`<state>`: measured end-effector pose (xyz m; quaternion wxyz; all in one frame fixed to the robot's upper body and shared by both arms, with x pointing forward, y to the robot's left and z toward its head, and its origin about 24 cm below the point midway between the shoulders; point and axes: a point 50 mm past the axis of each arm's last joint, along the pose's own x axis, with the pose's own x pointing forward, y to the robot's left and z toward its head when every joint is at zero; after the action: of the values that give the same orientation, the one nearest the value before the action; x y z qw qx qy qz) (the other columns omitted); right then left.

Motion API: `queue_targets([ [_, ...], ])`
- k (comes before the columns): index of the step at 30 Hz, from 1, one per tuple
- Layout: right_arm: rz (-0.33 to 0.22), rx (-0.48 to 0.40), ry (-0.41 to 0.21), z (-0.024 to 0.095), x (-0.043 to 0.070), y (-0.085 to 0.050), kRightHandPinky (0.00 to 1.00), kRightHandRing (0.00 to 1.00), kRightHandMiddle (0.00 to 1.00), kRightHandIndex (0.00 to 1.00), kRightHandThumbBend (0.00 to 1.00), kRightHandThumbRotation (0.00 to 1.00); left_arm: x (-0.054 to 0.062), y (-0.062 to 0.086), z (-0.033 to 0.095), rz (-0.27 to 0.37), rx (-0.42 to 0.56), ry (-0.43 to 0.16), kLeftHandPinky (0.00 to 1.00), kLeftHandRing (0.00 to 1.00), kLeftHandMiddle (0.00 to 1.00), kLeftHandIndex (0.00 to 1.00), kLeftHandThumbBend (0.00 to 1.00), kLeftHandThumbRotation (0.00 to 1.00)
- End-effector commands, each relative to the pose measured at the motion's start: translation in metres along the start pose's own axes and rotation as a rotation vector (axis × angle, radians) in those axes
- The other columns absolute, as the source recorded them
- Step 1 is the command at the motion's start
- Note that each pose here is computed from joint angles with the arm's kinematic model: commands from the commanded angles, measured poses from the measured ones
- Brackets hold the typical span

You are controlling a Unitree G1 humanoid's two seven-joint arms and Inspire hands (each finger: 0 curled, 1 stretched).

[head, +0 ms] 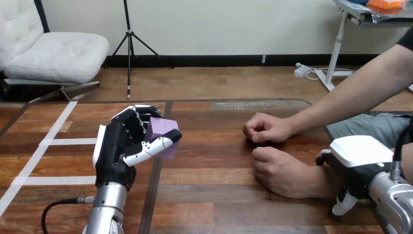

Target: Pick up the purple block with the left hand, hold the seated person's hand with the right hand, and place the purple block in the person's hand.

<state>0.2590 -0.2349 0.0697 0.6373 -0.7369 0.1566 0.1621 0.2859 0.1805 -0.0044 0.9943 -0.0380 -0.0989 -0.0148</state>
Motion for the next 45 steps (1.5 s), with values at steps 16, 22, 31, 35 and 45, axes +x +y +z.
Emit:
queue_targets([
  [16,0.015,-0.141,0.028,-0.004,0.018,-0.016,0.82,0.8,0.8,0.8,0.8,0.13,0.014,0.002,0.017,-0.027,0.022,-0.09,0.36,0.42,0.48,0.48,0.94,0.07],
  [22,0.018,-0.156,0.024,-0.003,0.021,-0.014,0.82,0.79,0.79,0.79,0.79,0.13,0.014,0.002,0.017,-0.027,0.027,-0.093,0.36,0.42,0.48,0.48,0.94,0.07],
  [31,0.038,-0.151,0.021,-0.003,0.026,-0.011,0.78,0.75,0.75,0.73,0.77,0.08,0.013,0.002,0.017,-0.021,0.022,-0.092,0.36,0.42,0.48,0.48,0.94,0.07],
  [35,0.046,-0.141,0.021,-0.003,0.028,-0.01,0.75,0.73,0.74,0.71,0.76,0.06,0.013,0.002,0.017,-0.021,0.026,-0.092,0.36,0.42,0.48,0.48,0.94,0.07],
  [45,0.066,-0.116,0.025,-0.002,0.032,-0.009,0.58,0.63,0.67,0.69,0.76,0.03,0.013,0.003,0.017,-0.02,0.04,-0.087,0.36,0.42,0.48,0.48,0.94,0.08],
])
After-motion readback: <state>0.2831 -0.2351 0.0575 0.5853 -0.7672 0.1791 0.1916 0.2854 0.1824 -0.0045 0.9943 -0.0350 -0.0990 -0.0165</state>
